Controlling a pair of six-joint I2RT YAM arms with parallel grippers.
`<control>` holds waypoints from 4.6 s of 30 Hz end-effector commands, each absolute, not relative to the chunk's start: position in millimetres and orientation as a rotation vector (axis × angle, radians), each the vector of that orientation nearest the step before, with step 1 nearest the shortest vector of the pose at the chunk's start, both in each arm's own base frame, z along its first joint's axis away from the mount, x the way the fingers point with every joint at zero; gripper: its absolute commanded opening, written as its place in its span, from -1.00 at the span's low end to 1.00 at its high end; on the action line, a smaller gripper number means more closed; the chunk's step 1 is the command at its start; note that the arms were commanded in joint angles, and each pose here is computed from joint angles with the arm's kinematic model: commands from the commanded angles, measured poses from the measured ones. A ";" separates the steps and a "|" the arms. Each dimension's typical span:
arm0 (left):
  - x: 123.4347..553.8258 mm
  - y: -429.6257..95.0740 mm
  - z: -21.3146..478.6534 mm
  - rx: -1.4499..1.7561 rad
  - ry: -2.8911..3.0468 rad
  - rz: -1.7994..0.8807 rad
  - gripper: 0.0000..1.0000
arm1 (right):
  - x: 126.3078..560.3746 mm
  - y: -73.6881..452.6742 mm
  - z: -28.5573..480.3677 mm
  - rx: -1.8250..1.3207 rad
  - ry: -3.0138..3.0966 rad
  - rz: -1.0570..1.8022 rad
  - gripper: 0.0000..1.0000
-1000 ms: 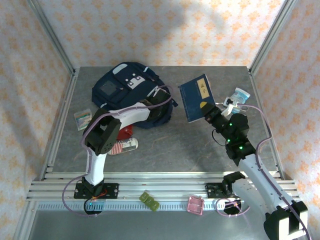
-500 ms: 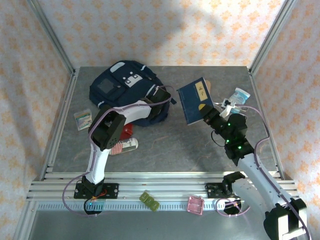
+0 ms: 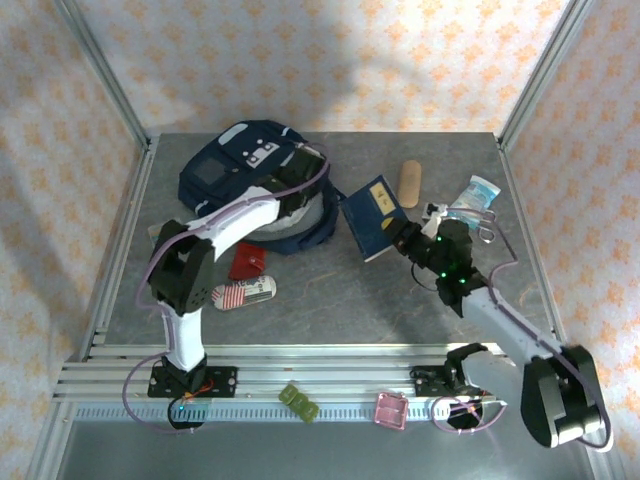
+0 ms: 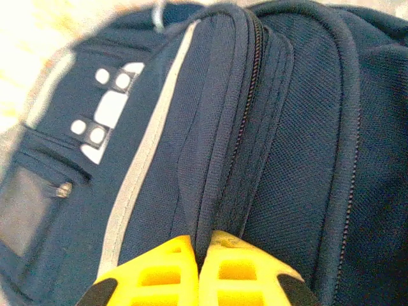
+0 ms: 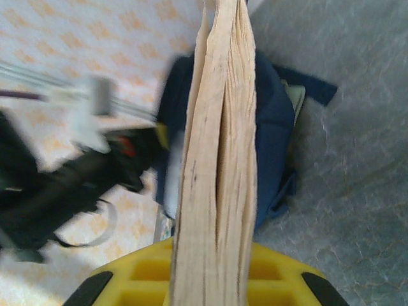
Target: Pack the student bag
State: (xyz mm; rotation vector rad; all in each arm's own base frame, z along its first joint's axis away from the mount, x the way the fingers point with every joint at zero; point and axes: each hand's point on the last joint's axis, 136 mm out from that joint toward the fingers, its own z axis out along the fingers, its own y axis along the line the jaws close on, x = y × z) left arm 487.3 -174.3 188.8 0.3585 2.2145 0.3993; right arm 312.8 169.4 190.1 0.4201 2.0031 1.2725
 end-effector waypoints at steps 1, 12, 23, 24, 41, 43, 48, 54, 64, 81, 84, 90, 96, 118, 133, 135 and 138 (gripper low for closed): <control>487.7 -167.6 284.3 0.270 2.035 0.392 -1.00 | 314.4 206.0 231.6 0.226 1.904 1.460 -1.00; 474.7 -164.3 350.2 0.211 1.921 0.299 -1.00 | 371.4 291.8 213.1 0.115 1.998 1.670 -1.00; 468.4 -168.2 373.5 0.206 1.895 0.237 -1.00 | 476.3 402.3 162.1 0.118 2.135 1.786 -1.00; 468.1 -168.5 373.4 0.207 1.895 0.234 -1.00 | 485.8 410.5 153.4 0.144 2.164 1.771 -1.00; 467.9 -179.0 323.6 0.192 1.989 0.150 -1.00 | 490.0 336.6 99.4 0.352 2.478 1.203 0.06; 467.2 -180.4 317.3 0.184 1.999 0.130 -1.00 | 486.1 335.8 102.5 0.340 2.471 1.209 0.05; 467.3 -186.7 309.8 0.164 2.018 0.071 -1.00 | 489.8 350.5 86.3 0.341 2.507 1.240 -0.15; 466.4 -196.0 306.7 0.142 2.035 -0.009 -1.00 | 508.9 387.2 82.4 0.306 2.501 1.328 -0.50; 470.0 -213.0 289.9 -0.014 2.060 -0.208 -1.00 | 472.8 332.9 112.4 0.210 2.492 1.152 -0.23; 523.3 -266.6 270.9 -0.524 1.909 -0.533 -1.00 | 326.6 233.9 127.3 0.080 2.501 0.815 -0.19; 530.9 -279.8 273.7 -0.496 1.926 -0.554 -0.39 | 321.6 250.8 120.7 0.044 2.515 0.842 -0.19; 489.8 -261.1 282.8 -0.408 1.946 -0.609 0.17 | 311.8 278.8 105.6 -0.024 2.535 0.906 -0.16; 428.8 -164.5 218.8 -0.526 1.996 -0.504 0.39 | 311.5 293.8 103.8 -0.057 2.533 0.926 -0.13; 424.9 -76.5 44.6 -0.817 2.221 -0.318 0.31 | 311.2 300.3 107.3 -0.060 2.513 0.957 -0.09; 428.7 -105.3 109.2 -0.727 2.172 -0.608 -1.00 | 330.3 315.1 68.1 -0.001 2.545 0.886 -0.18; 422.2 -108.1 122.4 -0.724 2.148 -0.659 -1.00 | 347.3 305.3 65.5 0.083 2.525 0.866 -0.19; 411.7 -115.4 134.3 -0.717 2.132 -0.739 -1.00 | 377.3 285.9 70.6 0.191 2.466 0.814 -0.18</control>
